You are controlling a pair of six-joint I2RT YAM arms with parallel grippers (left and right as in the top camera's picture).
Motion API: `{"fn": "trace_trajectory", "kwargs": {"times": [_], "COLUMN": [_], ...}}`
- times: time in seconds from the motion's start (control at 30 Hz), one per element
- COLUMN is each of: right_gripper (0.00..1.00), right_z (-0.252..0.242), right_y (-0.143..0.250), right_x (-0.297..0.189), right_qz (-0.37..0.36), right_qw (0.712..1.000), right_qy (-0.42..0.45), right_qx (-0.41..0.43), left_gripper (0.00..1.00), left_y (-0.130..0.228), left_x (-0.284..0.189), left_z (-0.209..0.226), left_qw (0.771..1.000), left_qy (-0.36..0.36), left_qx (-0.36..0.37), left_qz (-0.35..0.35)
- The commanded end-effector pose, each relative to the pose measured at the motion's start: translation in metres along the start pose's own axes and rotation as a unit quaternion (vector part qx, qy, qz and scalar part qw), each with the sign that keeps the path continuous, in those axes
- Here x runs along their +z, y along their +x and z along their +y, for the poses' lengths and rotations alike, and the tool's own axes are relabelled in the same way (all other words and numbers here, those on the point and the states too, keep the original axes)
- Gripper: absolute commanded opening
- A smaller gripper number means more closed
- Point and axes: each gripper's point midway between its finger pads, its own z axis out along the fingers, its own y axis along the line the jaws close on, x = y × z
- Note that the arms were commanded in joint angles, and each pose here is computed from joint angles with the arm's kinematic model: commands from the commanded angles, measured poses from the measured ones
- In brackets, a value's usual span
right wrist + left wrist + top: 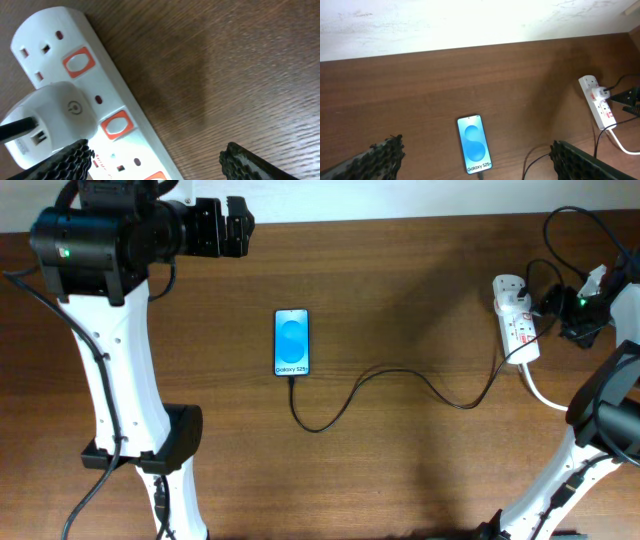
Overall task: Plug charger to phone and switch on socket
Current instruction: 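Move the right gripper over the white power strip's switch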
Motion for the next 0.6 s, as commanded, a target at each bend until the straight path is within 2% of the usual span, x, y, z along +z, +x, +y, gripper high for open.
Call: {"fn": "trace_trajectory", "kwargs": {"times": [0.0,0.2,0.57], "right_gripper": [0.87,0.87,0.87], "right_z": [-0.011,-0.016,-0.007], "right_y": [0.0,-0.002,0.0], "right_x": [0.006,0.009,0.026], "right_qz": [0.001,-0.008,-0.002], "right_qw": [1.0,0.997,0.997], "right_qy": [0.022,0.078,0.078], "right_qx": [0.005,-0.013,-0.027], "left_gripper": [0.99,0.99,0.99], "left_y": [0.001,0.001,0.001], "left_x": [0.004,0.004,0.004], "left_z": [0.0,0.0,0.0], "left_qw": [1.0,1.0,1.0], "left_qy": [0.004,0.004,0.003], "left_qx": [-0.003,-0.003,-0.003], "left_qz": [0.005,0.005,0.005]}}
